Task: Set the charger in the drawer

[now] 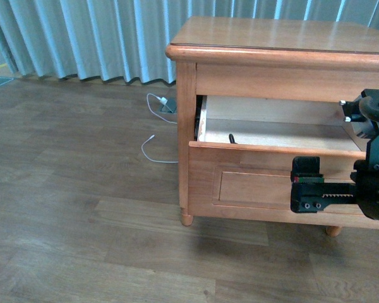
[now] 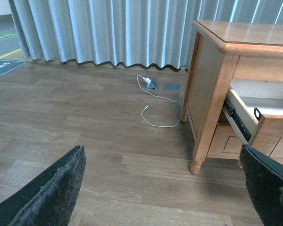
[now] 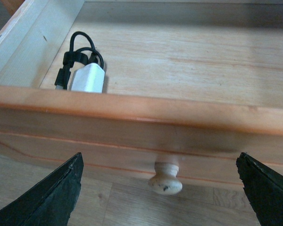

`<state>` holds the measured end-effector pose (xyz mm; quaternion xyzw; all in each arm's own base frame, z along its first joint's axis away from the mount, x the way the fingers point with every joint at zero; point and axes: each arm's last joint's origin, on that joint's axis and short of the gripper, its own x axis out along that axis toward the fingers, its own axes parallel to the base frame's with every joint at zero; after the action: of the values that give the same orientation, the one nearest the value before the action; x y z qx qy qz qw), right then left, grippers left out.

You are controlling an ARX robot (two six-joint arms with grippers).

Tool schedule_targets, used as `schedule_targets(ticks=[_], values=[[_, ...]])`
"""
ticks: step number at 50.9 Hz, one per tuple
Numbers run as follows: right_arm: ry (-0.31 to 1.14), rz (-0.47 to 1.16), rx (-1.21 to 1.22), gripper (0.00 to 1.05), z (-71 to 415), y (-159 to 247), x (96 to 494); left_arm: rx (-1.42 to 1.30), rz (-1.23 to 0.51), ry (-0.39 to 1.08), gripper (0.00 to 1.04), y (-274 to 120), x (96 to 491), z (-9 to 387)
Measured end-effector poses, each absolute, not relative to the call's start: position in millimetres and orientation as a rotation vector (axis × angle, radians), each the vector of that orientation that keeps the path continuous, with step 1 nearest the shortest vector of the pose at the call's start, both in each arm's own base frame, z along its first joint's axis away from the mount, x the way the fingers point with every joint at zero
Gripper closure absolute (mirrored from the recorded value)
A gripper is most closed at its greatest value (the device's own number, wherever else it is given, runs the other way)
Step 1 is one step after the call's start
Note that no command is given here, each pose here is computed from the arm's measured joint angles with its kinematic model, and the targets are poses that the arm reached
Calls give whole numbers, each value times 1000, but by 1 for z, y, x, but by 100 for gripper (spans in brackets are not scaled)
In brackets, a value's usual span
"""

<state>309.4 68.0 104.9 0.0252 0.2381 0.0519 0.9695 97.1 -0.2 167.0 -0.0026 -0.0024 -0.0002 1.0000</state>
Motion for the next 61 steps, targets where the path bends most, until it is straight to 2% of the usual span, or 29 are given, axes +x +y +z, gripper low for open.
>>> schedule_targets(ticks=[38,61], values=[[360,-15,50,8,96,76,415,-5,0,-4,6,0,97,167],[303,-99,55,8,81,65,476,-5,0,-4,6,0,97,167]])
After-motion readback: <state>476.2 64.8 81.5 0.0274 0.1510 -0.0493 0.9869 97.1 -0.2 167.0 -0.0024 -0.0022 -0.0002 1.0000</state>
